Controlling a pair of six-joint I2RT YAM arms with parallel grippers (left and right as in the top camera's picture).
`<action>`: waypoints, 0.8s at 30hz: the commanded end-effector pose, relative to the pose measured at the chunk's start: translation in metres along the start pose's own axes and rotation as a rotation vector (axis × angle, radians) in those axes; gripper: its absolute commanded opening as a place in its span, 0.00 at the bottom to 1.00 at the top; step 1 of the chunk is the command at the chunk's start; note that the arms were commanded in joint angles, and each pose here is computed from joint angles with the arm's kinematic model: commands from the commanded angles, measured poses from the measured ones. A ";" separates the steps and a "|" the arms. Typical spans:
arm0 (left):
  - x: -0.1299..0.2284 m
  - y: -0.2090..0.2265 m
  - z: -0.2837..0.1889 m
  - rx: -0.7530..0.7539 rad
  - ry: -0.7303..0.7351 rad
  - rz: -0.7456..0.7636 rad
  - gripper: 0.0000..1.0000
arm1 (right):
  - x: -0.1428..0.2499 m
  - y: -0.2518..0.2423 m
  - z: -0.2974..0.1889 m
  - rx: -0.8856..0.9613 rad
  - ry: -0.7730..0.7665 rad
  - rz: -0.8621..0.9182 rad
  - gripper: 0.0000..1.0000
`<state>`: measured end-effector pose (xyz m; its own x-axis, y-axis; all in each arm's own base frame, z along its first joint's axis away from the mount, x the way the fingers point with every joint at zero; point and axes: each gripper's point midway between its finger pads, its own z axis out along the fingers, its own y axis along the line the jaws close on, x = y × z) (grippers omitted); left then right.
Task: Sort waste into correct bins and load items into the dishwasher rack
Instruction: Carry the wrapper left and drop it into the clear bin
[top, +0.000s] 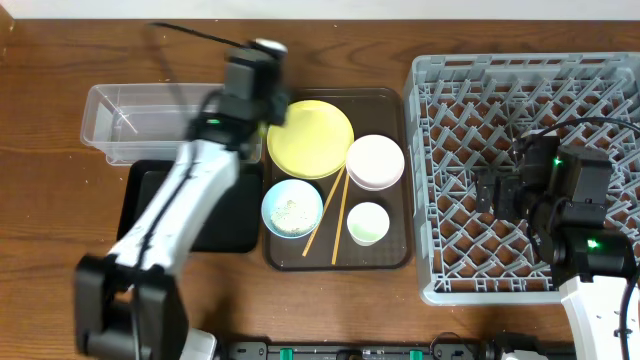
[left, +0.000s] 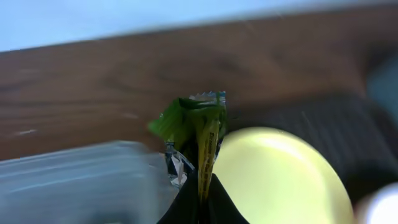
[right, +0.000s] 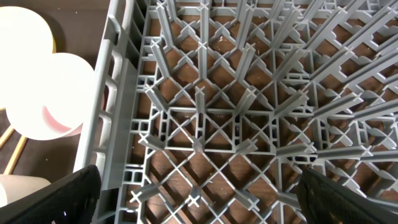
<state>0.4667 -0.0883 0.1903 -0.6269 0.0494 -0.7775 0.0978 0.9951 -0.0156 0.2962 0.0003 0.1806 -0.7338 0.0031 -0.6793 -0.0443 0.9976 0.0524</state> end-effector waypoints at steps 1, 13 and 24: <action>0.013 0.062 0.011 -0.144 0.034 -0.229 0.06 | -0.008 -0.003 -0.006 0.012 -0.026 0.015 0.99; 0.057 0.149 0.038 -0.326 0.050 -0.906 0.38 | -0.008 -0.003 -0.006 0.012 -0.026 0.016 0.99; 0.030 0.111 -0.013 -0.209 0.047 -0.876 0.85 | -0.008 -0.003 -0.006 0.012 -0.026 0.016 0.99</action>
<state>0.4573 0.0409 0.1490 -0.4394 -0.7403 -0.5088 -0.6087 0.6620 -0.4374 0.2961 0.0003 0.1805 -0.7341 0.0035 -0.6790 -0.0440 0.9976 0.0527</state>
